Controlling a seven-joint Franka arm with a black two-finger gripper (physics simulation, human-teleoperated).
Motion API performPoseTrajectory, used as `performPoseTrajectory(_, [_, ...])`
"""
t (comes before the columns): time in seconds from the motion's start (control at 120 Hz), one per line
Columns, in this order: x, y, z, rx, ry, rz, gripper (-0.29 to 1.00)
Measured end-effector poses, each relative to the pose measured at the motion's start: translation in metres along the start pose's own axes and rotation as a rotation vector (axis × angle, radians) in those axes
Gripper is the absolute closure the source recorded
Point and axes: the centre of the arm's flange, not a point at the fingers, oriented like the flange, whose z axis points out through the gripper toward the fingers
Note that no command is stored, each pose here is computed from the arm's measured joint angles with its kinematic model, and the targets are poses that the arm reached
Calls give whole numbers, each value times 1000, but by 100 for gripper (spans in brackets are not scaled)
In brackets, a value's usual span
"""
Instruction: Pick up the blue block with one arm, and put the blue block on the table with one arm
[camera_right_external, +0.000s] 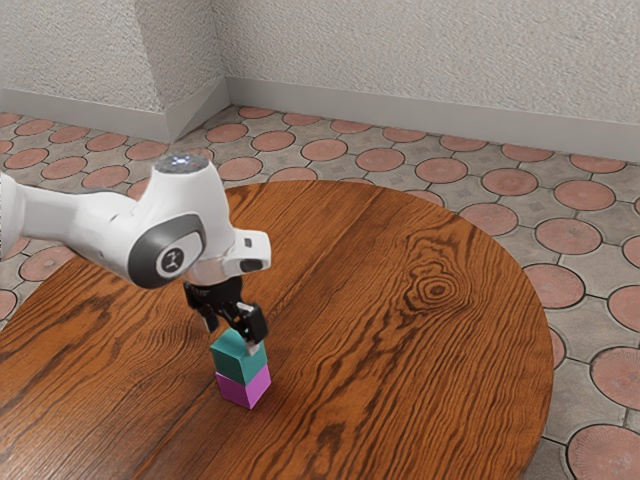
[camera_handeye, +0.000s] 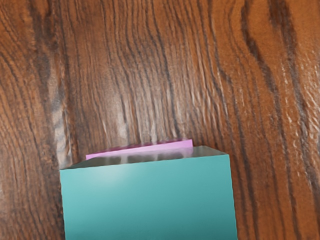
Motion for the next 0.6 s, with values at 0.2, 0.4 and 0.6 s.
performPoseTrajectory(0.2, [11,-1,8,-19,-11,6,0])
performPoseTrajectory(0.4, [13,-6,17,-17,-25,12,0])
performPoseTrajectory(0.6, [13,-10,26,-19,-43,13,0])
